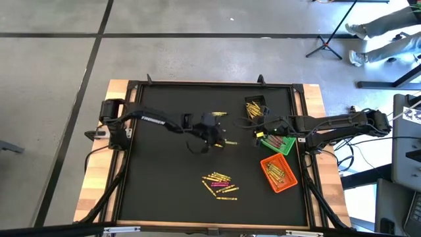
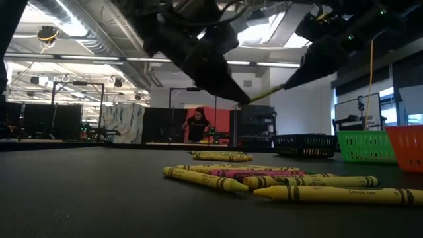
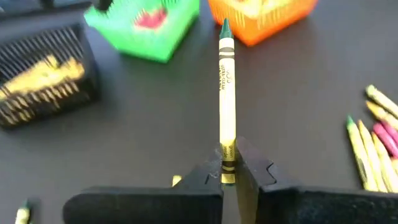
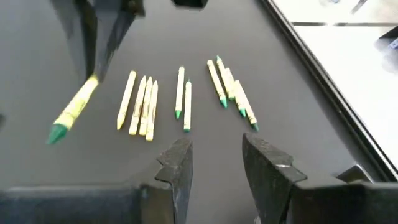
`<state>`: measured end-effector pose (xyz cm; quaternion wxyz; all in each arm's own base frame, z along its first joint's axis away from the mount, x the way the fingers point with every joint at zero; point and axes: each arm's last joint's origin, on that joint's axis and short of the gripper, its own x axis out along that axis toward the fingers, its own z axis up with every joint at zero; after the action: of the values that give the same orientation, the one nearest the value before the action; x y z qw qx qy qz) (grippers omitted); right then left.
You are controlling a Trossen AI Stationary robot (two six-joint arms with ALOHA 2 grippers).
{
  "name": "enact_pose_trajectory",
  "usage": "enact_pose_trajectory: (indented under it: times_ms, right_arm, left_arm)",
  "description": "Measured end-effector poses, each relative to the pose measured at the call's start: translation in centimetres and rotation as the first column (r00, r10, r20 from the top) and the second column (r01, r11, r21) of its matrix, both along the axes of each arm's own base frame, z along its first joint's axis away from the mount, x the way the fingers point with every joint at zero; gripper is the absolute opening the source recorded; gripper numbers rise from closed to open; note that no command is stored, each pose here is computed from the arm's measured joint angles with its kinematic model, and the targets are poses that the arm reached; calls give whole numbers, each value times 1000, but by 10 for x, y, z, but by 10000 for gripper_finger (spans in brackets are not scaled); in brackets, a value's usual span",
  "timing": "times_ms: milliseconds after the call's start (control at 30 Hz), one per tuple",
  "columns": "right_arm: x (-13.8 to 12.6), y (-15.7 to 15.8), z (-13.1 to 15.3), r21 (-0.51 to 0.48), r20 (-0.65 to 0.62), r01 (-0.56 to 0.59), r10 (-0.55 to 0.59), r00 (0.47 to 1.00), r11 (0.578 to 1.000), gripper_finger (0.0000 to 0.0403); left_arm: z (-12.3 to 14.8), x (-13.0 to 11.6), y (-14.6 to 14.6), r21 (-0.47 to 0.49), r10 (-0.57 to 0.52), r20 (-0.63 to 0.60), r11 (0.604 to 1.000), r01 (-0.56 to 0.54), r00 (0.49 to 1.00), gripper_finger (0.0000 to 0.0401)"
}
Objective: Sort crayons
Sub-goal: Put the green crayon into the orange basket
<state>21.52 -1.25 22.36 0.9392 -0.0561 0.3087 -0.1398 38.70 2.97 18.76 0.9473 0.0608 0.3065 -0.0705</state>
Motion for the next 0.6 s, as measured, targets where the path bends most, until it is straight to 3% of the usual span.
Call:
enact_pose_trajectory:
  times_ms: [133, 333, 500, 600]
  right_arm:
    - [3, 0, 3, 7, 43, 4, -4, 999, 1000, 136]
    - [8, 2, 0, 58, 57, -49, 46, 997, 997, 136]
    - [15, 5, -10, 38, 184, -158, 149, 972, 987, 136]
    - [19, 6, -10, -9, 302, -216, 209, 930, 976, 136]
  left_arm:
    - [-9, -4, -5, -16, 59, 194, 998, -57, 979, 0]
    - [-17, -20, -1, -43, 129, 420, 992, -122, 899, 0]
    - [-19, -30, 3, -51, 140, 519, 990, -133, 843, 0]
    - [-21, -29, 2, -51, 139, 525, 990, -132, 840, 0]
